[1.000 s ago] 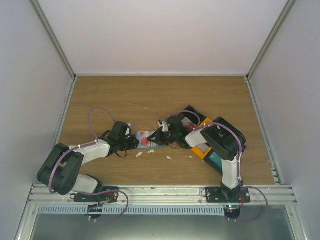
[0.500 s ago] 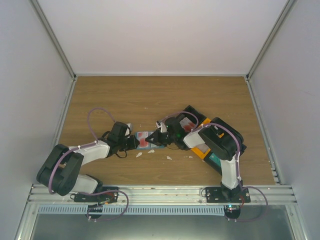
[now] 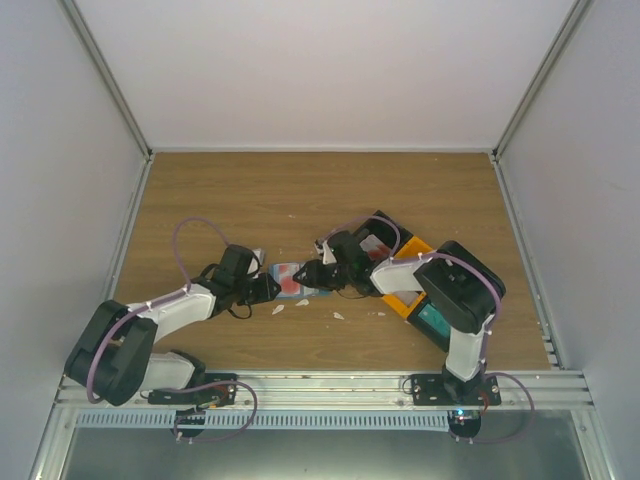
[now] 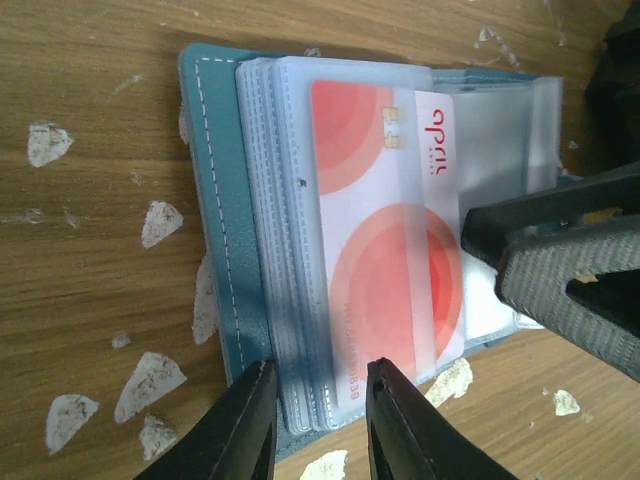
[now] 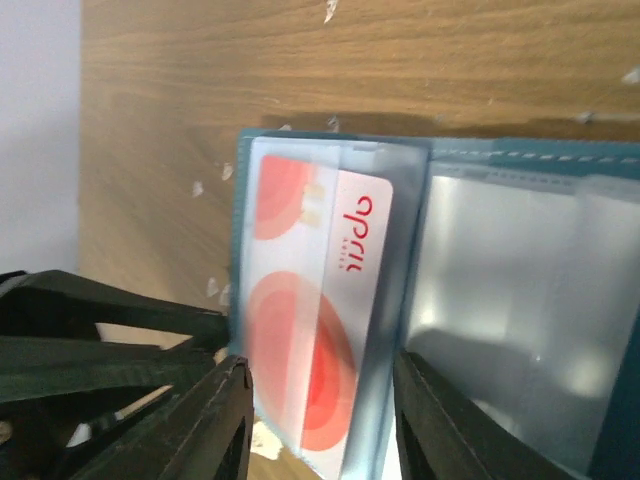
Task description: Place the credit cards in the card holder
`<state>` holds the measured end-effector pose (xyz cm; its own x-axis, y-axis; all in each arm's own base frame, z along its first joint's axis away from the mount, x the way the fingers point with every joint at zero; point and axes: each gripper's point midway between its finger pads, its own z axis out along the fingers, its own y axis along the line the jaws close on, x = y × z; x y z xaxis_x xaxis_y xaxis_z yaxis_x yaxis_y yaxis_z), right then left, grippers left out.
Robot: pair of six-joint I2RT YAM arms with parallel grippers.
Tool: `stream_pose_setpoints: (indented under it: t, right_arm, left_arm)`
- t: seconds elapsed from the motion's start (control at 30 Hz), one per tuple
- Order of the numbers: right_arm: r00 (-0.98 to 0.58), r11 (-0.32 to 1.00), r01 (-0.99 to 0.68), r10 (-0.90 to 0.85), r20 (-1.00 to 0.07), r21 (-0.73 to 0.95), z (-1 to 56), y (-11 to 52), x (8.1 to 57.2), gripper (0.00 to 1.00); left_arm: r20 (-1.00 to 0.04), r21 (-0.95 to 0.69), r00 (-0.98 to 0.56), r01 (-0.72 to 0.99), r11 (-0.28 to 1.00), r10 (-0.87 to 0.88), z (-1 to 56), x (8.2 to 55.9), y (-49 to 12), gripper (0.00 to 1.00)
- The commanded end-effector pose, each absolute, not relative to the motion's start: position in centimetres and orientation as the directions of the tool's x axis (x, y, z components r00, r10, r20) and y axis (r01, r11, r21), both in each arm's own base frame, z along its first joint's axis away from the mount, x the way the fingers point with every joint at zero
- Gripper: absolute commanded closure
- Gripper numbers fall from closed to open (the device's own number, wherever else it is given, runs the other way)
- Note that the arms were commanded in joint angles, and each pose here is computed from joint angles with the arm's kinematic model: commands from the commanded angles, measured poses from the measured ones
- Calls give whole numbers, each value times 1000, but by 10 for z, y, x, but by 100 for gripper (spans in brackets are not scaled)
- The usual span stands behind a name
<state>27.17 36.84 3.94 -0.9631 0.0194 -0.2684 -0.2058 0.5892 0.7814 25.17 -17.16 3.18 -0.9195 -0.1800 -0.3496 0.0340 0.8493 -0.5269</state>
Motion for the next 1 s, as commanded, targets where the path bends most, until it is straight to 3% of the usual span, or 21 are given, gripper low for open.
stream_pose_setpoints:
  t: [0.0, 0.1, 0.27, 0.5, 0.97]
  right_arm:
    - [-934, 718, -263, -22, -357, 644, 36, 356, 279, 58]
    - [-924, 748, -291, -57, -378, 597, 35, 358, 279, 58]
    - [-915, 765, -321, -100, -390, 558, 34, 364, 278, 77]
    - [-921, 752, -336, -134, -367, 567, 25, 373, 275, 91]
    - [-926, 785, -328, -158, -342, 526, 6, 365, 272, 98]
  left_arm:
    - [-387, -547, -904, 68, 834, -180, 49, 257, -177, 70]
    - [-391, -560, -903, 81, 825, -177, 53, 257, -179, 68]
    - [-391, -571, -902, 85, 817, -180, 53, 259, -181, 69]
    - [-383, -584, -907, 92, 807, -174, 45, 261, -182, 73]
    - [-380, -622, -910, 120, 774, -165, 43, 262, -186, 73]
